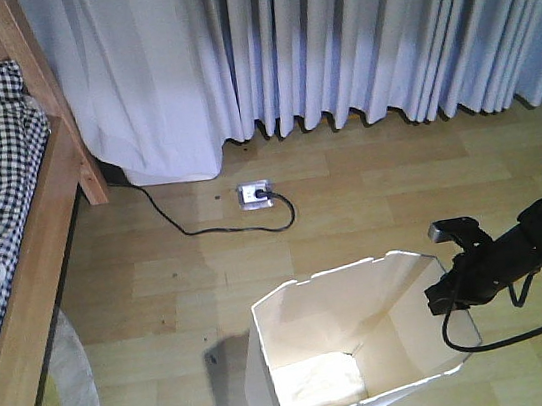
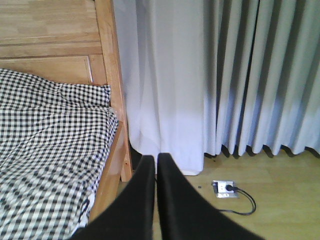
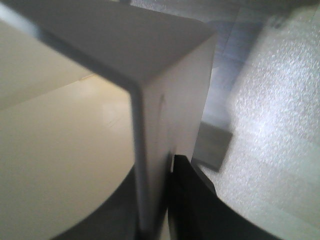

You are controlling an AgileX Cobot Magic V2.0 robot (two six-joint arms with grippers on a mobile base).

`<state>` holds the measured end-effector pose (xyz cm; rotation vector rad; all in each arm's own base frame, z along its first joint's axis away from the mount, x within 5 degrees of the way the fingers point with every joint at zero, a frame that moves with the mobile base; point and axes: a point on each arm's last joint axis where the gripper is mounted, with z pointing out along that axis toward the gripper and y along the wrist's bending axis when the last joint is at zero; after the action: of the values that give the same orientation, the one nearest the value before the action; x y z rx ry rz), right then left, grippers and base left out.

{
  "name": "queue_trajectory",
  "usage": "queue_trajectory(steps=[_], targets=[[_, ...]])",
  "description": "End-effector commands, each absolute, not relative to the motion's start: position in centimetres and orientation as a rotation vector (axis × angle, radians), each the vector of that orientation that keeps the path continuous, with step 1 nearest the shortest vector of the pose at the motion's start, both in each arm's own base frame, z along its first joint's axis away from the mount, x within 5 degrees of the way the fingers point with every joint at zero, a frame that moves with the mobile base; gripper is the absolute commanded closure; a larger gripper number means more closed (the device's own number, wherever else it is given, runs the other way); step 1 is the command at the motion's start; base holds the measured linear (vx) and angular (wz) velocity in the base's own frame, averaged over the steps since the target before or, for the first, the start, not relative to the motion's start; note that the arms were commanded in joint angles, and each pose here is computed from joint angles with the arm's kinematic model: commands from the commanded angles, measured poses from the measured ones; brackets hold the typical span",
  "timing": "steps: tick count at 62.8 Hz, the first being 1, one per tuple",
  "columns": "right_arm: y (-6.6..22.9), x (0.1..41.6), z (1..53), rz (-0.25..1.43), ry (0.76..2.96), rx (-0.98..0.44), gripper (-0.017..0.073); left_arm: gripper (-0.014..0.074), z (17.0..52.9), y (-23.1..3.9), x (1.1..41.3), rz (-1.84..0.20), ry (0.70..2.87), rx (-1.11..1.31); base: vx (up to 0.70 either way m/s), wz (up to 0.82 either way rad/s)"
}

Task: Move trash bin to bedside with robot
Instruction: 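Carry the bin in the right gripper as the base drives toward the bedside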

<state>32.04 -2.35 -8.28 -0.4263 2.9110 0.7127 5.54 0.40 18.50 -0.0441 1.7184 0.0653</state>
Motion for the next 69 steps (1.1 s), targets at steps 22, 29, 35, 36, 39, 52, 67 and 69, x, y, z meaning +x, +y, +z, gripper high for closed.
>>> queue_trajectory(steps=[22, 29, 35, 36, 39, 52, 67, 69], targets=[[-1.15, 33.30, -4.75, 0.970, 2.767, -0.414, 0.0566, 0.0600, 18.58, 0.39, 5.58, 0.063, 1.653, -0.045, 0.24, 0.06], [-1.15, 33.30, -4.75, 0.970, 2.767, -0.414, 0.0566, 0.0600, 18.58, 0.39, 5.58, 0.063, 1.653, -0.045, 0.21, 0.06], [-1.15, 33.30, -4.75, 0.970, 2.767, -0.414, 0.0566, 0.0600, 18.58, 0.39, 5.58, 0.063, 1.653, -0.045, 0.20, 0.05], [-1.15, 33.30, -4.75, 0.970, 2.767, -0.414, 0.0566, 0.0600, 18.58, 0.39, 5.58, 0.063, 1.653, -0.045, 0.20, 0.05], [-1.15, 33.30, -4.75, 0.970, 2.767, -0.414, 0.0566, 0.0600, 18.58, 0.39, 5.58, 0.063, 1.653, -0.045, 0.20, 0.04], [-1.15, 33.30, -4.75, 0.969, 2.767, -0.416, 0.0566, 0.0600, 18.58, 0.39, 5.58, 0.063, 1.653, -0.045, 0.20, 0.00], [-1.15, 33.30, -4.75, 0.969, 2.767, -0.416, 0.0566, 0.0600, 18.58, 0.39, 5.58, 0.063, 1.653, -0.045, 0.21, -0.04], [-1.15, 33.30, -4.75, 0.969, 2.767, -0.416, 0.0566, 0.0600, 18.58, 0.39, 5.58, 0.063, 1.653, -0.045, 0.20, -0.01]])
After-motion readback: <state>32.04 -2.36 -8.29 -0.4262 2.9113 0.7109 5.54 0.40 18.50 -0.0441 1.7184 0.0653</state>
